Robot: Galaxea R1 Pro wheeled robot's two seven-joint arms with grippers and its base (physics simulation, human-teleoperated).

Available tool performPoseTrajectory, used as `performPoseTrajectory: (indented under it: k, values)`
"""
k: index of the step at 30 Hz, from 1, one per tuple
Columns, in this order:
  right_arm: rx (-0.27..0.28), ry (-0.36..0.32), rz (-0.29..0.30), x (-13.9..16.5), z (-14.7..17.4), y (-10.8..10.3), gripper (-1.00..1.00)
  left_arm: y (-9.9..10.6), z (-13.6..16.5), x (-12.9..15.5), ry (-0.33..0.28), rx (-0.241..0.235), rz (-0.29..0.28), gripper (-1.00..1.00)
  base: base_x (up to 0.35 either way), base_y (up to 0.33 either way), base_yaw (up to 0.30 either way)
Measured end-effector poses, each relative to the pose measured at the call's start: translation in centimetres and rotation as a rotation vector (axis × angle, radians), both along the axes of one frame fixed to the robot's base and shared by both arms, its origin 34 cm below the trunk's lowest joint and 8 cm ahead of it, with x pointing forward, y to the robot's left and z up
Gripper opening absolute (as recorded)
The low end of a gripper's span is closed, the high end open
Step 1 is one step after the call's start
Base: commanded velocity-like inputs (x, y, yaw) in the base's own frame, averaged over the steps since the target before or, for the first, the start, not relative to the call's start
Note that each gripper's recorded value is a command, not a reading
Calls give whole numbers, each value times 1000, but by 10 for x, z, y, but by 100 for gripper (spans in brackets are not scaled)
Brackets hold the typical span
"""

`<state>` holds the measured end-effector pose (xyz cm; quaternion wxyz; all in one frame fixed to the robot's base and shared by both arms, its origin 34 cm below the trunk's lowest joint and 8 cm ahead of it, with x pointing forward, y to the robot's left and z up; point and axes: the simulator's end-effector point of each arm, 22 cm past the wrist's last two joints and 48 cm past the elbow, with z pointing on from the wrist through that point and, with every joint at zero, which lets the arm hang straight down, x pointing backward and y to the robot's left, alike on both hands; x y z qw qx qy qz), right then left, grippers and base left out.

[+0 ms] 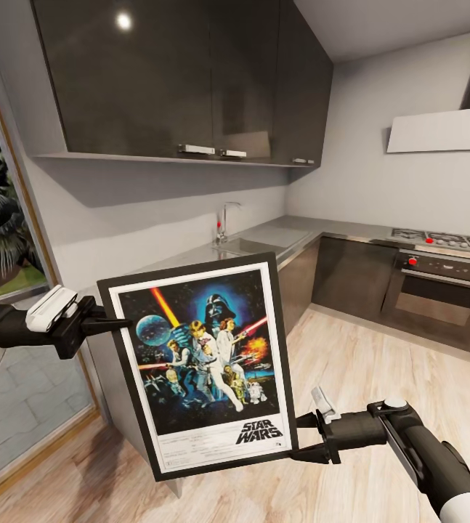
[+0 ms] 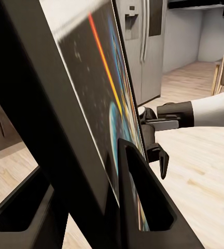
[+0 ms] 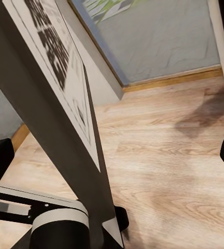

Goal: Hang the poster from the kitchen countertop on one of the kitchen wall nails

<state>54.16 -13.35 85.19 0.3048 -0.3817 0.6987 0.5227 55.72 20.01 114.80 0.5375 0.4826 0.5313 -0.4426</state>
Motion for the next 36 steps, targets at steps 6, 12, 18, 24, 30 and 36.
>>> performPoseTrajectory:
  k: [6,12,18,24,30,36]
  values:
    - [0,0,0,0,0,0,100,0,0,0,0,0,0,-100,0,0,0]
    - [1,0,-1,0,0,0,100,0,0,0,-1,0,0,-100,0,0,0]
    - [1,0,-1,0,0,0,100,0,0,0,-1,0,0,-100,0,0,0]
    - [2,0,-1,0,0,0,100,0,0,0,-2,0,1,-100,0,0,0]
    - [9,-29,2,1,2,0,100,0,0,0,-2,0,1,-100,0,0,0]
    - [12,-52,4,2,3,-1,100,1,1,0,-3,-1,2,-100,0,0,0]
